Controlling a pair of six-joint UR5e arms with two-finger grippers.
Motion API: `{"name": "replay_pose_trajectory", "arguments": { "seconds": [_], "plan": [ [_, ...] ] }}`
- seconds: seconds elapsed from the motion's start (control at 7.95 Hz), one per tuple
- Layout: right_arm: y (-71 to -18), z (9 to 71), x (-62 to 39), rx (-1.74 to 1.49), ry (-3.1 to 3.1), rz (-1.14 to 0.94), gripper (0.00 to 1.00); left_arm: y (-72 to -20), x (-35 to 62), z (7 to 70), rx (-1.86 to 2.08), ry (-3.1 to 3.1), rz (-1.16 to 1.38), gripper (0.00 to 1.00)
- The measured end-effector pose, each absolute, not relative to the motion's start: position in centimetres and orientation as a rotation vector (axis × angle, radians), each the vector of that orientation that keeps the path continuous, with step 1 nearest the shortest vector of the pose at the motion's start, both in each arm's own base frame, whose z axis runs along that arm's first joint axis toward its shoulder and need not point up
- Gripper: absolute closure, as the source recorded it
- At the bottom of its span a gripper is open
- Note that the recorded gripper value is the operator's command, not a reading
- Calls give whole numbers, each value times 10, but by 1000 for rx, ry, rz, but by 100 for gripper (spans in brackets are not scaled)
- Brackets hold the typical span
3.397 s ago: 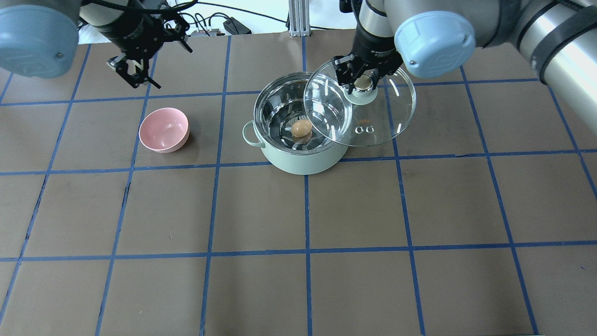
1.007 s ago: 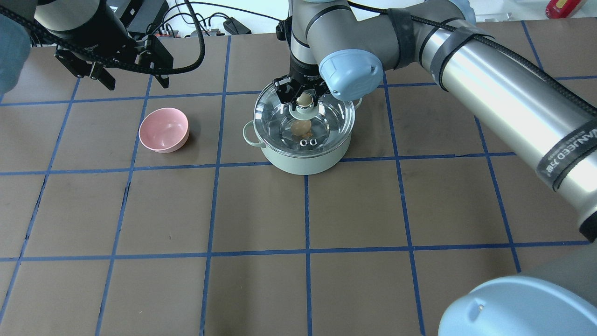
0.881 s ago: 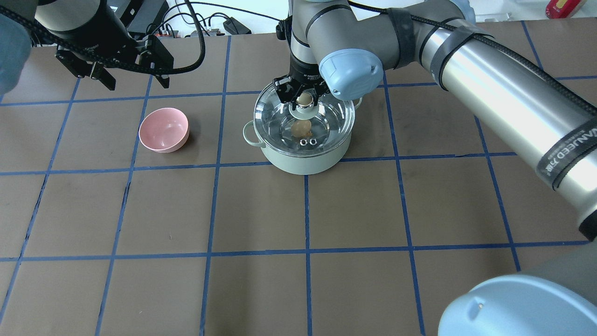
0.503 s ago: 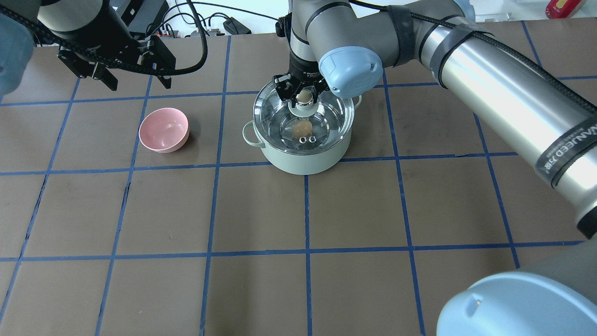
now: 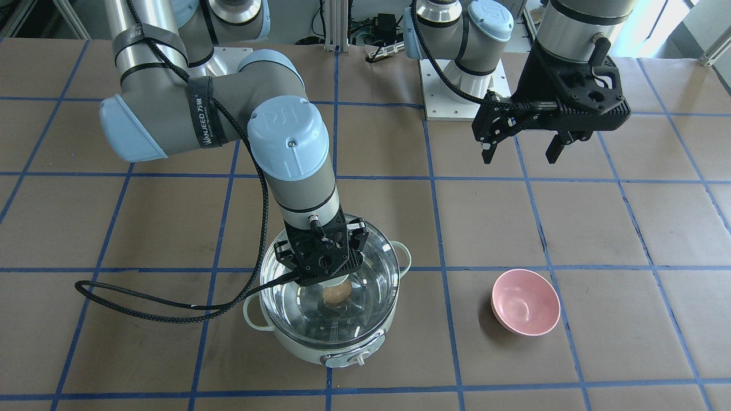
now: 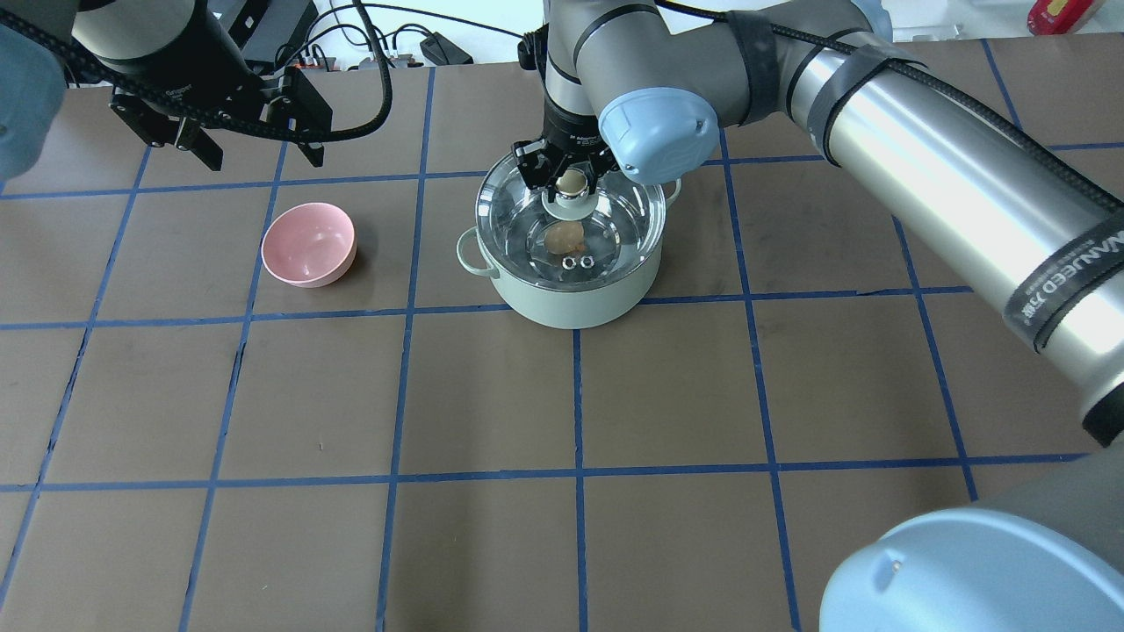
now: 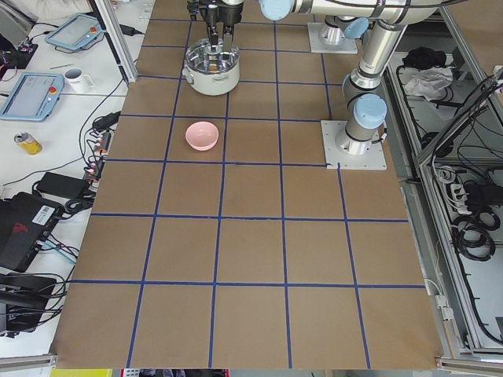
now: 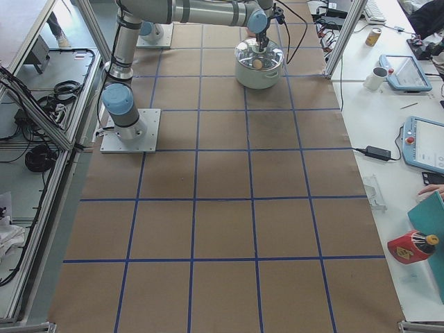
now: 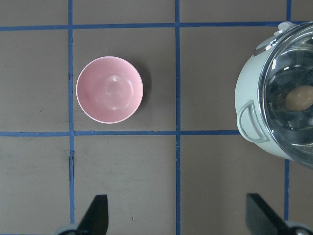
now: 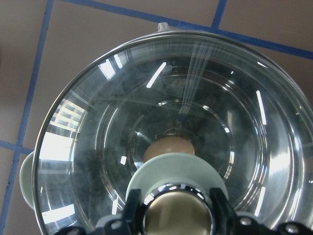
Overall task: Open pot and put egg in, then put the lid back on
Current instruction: 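Lower the glass lid onto the pot with the right gripper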
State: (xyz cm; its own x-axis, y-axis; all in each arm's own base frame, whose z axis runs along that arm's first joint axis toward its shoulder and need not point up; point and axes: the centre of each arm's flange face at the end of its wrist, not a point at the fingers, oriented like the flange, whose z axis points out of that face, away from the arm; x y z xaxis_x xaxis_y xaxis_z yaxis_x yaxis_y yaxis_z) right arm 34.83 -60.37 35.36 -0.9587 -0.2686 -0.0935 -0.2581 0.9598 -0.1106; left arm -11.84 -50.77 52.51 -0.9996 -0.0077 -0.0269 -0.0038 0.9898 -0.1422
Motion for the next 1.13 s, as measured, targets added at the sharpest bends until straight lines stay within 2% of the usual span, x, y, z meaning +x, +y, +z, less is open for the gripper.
{"name": "replay_pose_trajectory", "arguments": {
  "seconds": [1.13],
  "plan": [
    [-607,349,348,-426,3000,-155,100,-508,-118,525,-9,3106,-222,0]
  ]
}}
